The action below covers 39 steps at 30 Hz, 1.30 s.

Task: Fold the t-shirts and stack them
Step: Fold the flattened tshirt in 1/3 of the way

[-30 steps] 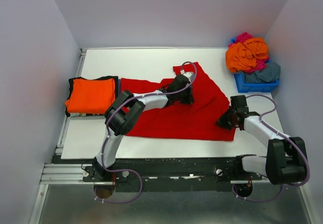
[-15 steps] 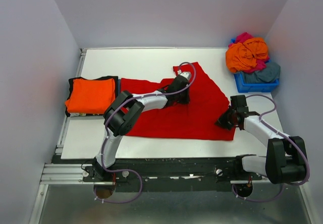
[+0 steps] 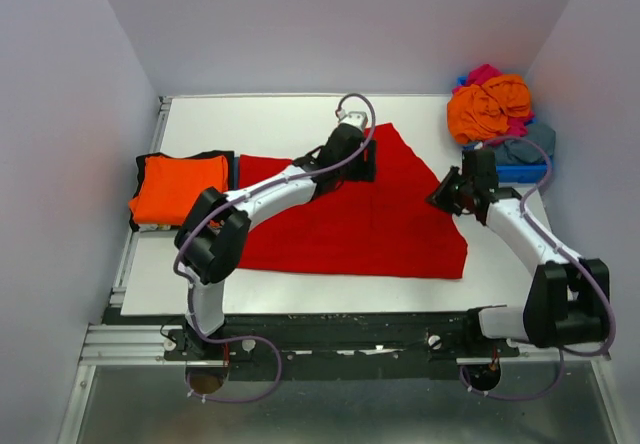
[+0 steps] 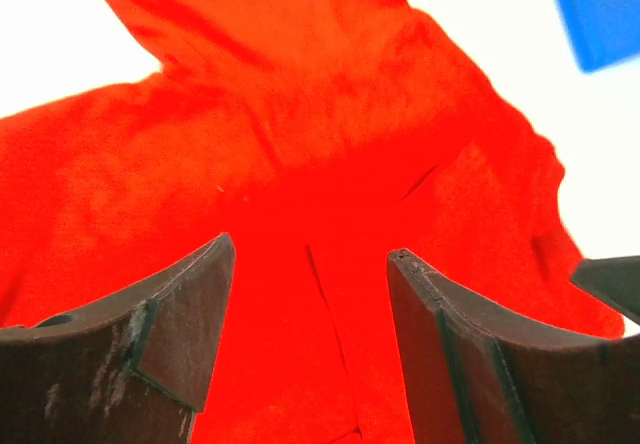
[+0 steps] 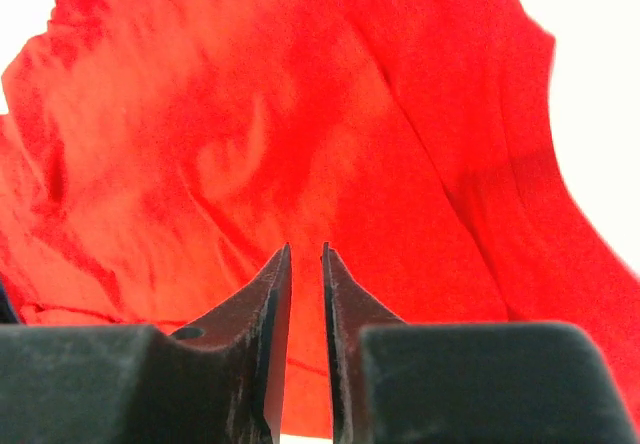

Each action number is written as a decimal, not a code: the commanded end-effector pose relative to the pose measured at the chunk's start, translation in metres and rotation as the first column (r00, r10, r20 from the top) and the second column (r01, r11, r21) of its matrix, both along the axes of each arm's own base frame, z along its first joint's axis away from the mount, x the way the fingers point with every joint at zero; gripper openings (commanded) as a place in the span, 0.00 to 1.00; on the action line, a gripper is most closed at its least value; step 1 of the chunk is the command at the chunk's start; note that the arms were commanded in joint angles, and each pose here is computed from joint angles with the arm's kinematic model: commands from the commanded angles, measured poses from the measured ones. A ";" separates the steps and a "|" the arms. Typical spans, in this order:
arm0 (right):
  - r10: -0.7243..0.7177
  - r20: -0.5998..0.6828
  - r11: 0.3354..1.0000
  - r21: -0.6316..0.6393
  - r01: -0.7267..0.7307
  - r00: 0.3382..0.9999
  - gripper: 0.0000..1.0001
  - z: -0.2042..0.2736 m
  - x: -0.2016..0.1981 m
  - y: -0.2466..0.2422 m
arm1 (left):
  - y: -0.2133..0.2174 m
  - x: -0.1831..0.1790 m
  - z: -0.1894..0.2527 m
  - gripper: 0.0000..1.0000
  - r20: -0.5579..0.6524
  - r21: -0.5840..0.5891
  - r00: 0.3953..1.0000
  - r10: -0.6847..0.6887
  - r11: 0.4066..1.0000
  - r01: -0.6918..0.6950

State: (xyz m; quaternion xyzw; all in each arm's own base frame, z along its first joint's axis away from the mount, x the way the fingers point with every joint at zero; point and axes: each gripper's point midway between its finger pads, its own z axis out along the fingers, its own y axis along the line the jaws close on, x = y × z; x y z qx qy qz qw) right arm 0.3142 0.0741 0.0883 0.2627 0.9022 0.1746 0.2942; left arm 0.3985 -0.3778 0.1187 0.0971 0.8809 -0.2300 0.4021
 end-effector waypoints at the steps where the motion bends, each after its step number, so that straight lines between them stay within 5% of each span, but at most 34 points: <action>1: 0.130 0.037 0.990 -0.065 -0.127 0.991 0.23 0.015 0.038 0.009 | 0.061 0.014 0.042 0.75 0.075 0.022 0.981 0.180 0.983 -0.182; 5: 0.177 -0.007 0.979 -0.098 -0.177 0.984 0.20 0.010 0.076 0.017 | 0.112 0.007 0.034 0.75 0.084 0.036 0.937 0.340 0.938 -0.343; 8: 0.173 -0.043 0.977 -0.119 -0.177 0.984 0.01 0.000 0.103 0.022 | 0.146 0.000 0.020 0.74 0.052 0.019 0.901 0.430 0.902 -0.431; 16: 0.077 -0.211 0.983 -0.149 -0.110 0.974 0.01 -0.048 0.131 0.024 | 0.201 -0.014 0.011 0.75 0.080 -0.018 0.825 0.559 0.829 -0.559; 22: -0.122 -0.267 0.950 -0.309 0.035 0.956 0.01 -0.061 0.132 -0.008 | 0.211 -0.020 0.006 0.75 0.083 -0.022 0.817 0.571 0.821 -0.571; 39: -0.083 -0.402 0.916 -0.391 -0.089 0.912 0.01 -0.058 0.144 -0.004 | 0.242 -0.012 0.001 0.75 0.028 -0.039 0.775 0.632 0.775 -0.631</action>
